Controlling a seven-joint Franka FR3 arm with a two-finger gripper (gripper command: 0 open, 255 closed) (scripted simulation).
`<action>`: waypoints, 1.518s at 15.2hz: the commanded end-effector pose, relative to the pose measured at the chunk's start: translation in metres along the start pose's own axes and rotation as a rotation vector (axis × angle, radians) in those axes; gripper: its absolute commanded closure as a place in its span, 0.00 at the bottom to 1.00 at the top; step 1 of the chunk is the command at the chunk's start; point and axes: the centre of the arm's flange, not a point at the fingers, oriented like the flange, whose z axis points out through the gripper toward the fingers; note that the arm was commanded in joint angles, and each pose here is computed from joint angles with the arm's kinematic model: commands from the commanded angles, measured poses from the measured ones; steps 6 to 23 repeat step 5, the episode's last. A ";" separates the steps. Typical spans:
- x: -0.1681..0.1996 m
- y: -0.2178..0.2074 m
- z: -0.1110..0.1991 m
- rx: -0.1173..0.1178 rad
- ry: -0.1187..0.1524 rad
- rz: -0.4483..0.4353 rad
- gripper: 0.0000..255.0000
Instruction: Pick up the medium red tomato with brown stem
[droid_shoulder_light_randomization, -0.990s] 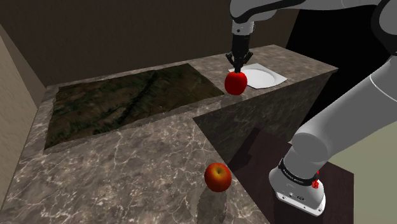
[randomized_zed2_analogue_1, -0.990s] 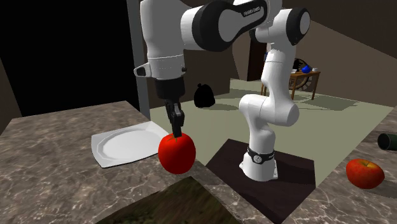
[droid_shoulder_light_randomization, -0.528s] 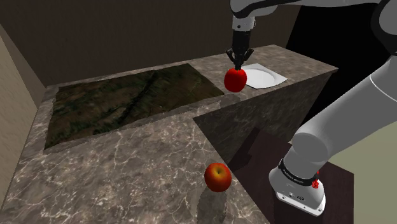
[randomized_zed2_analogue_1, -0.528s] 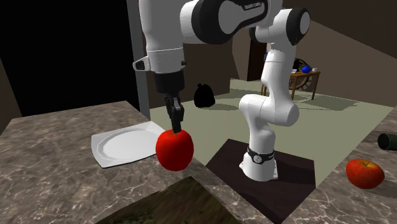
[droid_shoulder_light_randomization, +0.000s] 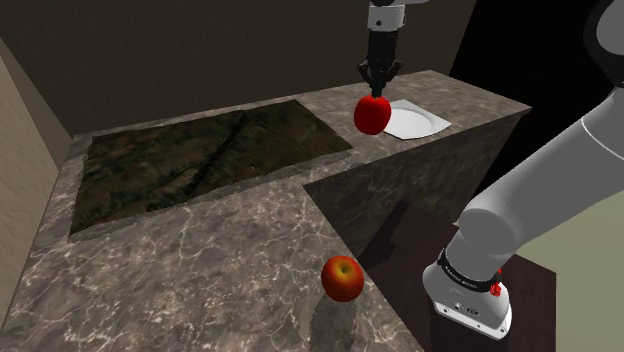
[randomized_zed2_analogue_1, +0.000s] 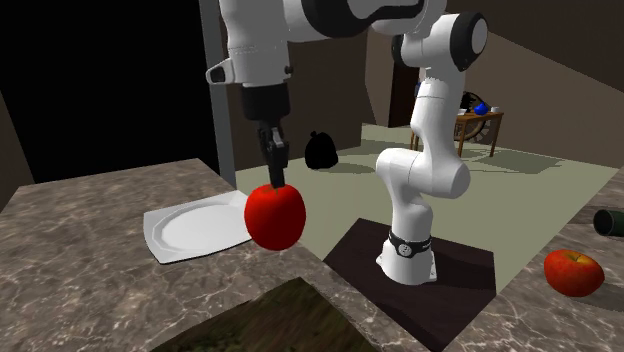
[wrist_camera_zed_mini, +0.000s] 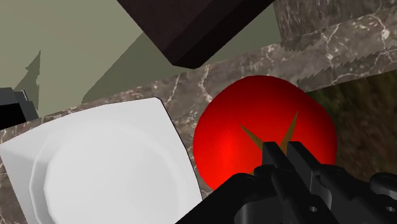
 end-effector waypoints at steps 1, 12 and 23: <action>0.000 0.001 -0.011 0.000 0.000 0.000 1.00; -0.001 0.002 -0.022 0.000 0.000 0.000 1.00; -0.001 0.002 -0.022 0.000 0.000 0.000 1.00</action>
